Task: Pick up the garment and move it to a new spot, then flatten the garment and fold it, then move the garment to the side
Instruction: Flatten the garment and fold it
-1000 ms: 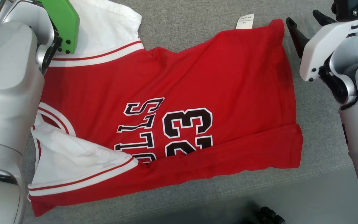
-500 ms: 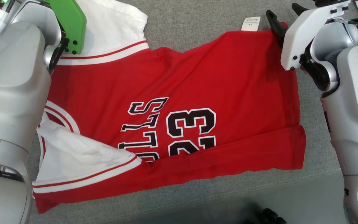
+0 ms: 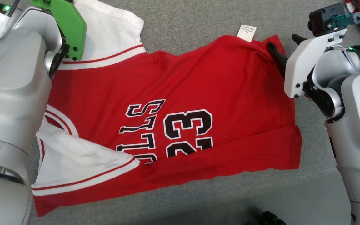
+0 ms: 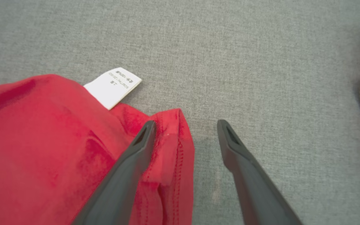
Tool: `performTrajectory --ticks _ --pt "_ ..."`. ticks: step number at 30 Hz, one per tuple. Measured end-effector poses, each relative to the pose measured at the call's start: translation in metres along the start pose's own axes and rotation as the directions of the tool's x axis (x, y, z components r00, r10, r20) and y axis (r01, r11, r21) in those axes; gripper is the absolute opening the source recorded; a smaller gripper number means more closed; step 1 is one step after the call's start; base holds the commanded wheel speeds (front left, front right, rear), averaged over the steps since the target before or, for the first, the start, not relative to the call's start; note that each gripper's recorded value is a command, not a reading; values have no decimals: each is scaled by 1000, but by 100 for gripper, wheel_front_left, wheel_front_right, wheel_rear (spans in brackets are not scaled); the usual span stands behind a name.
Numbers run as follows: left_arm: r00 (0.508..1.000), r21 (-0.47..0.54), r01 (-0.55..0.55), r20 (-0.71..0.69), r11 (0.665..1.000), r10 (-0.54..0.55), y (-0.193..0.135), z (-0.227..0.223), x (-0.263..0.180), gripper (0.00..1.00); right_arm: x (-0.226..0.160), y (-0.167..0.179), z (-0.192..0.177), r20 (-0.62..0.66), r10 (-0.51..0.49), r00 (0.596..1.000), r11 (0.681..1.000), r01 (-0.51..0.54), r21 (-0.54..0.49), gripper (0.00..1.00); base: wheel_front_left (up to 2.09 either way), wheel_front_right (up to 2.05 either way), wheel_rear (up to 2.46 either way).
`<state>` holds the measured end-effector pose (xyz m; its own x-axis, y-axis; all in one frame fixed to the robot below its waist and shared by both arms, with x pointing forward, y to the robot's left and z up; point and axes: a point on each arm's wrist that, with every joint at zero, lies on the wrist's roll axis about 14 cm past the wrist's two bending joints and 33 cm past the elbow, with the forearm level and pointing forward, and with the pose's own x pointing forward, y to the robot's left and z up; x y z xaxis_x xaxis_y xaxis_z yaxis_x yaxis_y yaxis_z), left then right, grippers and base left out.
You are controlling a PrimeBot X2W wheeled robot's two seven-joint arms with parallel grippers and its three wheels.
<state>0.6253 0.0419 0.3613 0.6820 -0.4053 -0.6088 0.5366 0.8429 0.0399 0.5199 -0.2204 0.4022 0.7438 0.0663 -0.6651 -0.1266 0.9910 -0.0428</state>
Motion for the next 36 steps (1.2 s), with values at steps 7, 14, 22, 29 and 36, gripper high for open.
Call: performTrajectory --ticks 7,14,22,29,36 --pt "1000 -5 3 3 1000 -3 0 -1 1 0 -1 5 -1 -6 7 1000 1000 -7 8 60 0 0 0" --pt "1000 -4 -3 -1 1000 3 2 -3 -2 0 5 5 -3 -26 -1 1000 1000 2 14 26 0 0 0" --pt "1000 -9 -10 -13 1000 10 4 -6 -5 0 8 7 -8 -59 1 998 999 1 35 0 0 0 0" --pt "992 -32 -72 102 997 75 17 14 -13 0 5 6 6 12 -3 1000 999 2 45 0 0 0 0" --pt "930 -53 -155 330 987 163 38 67 -37 0 -5 2 38 141 -15 990 995 1 96 0 0 0 0"
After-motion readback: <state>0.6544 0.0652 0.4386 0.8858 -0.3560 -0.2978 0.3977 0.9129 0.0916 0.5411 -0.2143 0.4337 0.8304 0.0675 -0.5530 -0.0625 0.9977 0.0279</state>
